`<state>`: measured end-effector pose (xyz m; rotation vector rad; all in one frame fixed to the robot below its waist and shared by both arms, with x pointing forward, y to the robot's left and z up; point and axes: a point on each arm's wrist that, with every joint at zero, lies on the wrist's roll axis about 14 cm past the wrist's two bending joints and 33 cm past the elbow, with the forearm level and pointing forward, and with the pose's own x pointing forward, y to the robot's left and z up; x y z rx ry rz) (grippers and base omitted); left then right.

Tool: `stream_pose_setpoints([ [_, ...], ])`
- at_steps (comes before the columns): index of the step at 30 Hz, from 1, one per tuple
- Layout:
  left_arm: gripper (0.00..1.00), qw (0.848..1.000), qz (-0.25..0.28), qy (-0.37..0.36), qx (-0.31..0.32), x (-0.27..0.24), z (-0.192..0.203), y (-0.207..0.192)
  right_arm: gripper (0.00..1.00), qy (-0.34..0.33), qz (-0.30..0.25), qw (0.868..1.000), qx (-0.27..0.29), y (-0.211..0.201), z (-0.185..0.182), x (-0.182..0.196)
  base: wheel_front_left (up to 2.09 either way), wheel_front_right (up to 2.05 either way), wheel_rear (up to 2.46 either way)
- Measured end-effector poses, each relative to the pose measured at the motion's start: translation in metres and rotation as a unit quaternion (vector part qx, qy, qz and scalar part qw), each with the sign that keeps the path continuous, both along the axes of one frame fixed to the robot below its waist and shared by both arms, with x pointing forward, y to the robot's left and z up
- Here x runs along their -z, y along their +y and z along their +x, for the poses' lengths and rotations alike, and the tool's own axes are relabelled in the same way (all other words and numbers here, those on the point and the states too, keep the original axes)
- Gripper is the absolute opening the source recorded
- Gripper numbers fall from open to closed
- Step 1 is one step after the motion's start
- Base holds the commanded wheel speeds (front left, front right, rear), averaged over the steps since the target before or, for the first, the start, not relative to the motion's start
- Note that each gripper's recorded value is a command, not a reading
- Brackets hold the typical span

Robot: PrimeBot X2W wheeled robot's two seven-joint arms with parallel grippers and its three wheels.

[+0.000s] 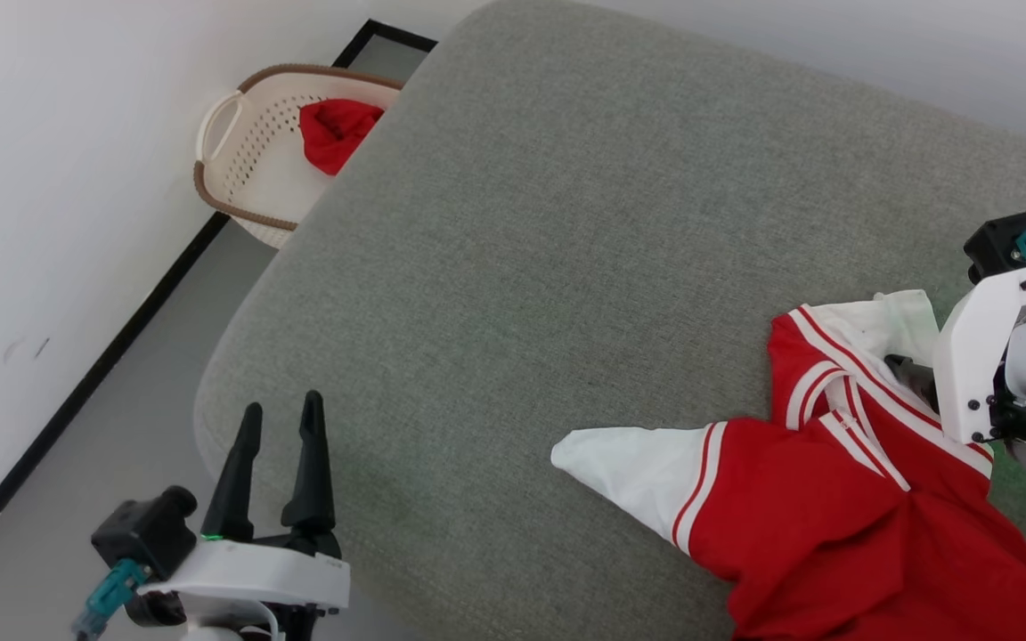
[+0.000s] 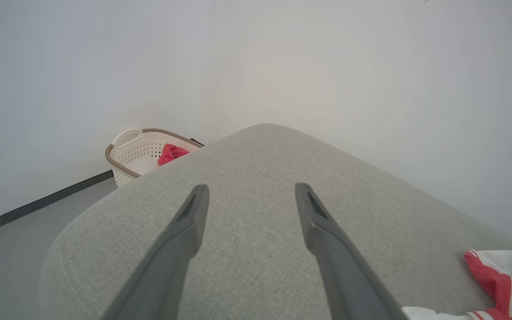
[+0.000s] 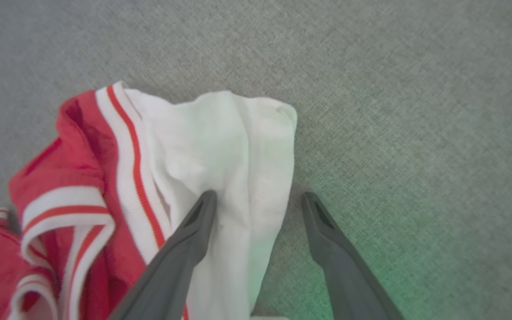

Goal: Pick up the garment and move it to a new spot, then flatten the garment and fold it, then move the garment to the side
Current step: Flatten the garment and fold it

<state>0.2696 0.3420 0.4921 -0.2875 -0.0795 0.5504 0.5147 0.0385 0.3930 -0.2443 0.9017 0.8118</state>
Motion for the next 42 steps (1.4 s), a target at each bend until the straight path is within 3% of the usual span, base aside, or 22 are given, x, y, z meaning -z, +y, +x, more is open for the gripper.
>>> stream_pose_setpoints([
  [1, 1.00, 1.000, 0.000, 0.000, -0.002, 0.000, -0.001, 0.001, 0.48, 0.004, -0.003, 1.000, -0.001, 0.001, 0.000, 0.002, 0.00, 0.00, 0.00],
  [2, 1.00, 1.000, -0.001, 0.001, -0.003, 0.001, -0.001, 0.001, 0.18, 0.004, -0.003, 1.000, 0.000, 0.001, 0.002, 0.002, 0.00, 0.00, 0.00],
  [3, 1.00, 1.000, -0.001, 0.001, -0.003, 0.001, -0.002, 0.001, 0.00, 0.002, -0.004, 1.000, 0.001, 0.000, 0.003, 0.002, 0.00, 0.00, 0.00],
  [16, 1.00, 1.000, -0.012, -0.015, 0.007, -0.001, -0.005, -0.005, 0.00, -0.033, 0.003, 0.998, 0.044, -0.028, 0.019, -0.028, 0.00, 0.00, 0.00],
  [26, 1.00, 0.999, -0.002, -0.020, 0.035, -0.005, -0.001, -0.006, 0.00, -0.055, -0.002, 0.992, 0.116, -0.100, 0.014, -0.047, 0.00, 0.00, 0.00],
  [33, 1.00, 0.997, 0.001, -0.028, 0.066, -0.008, 0.014, -0.016, 0.00, -0.044, -0.009, 0.979, 0.197, -0.171, -0.010, -0.041, 0.00, 0.00, 0.00],
  [42, 1.00, 0.993, 0.000, -0.037, 0.116, -0.011, 0.040, -0.039, 0.00, -0.019, -0.017, 0.954, 0.300, -0.247, -0.055, -0.020, 0.00, 0.00, 0.00],
])
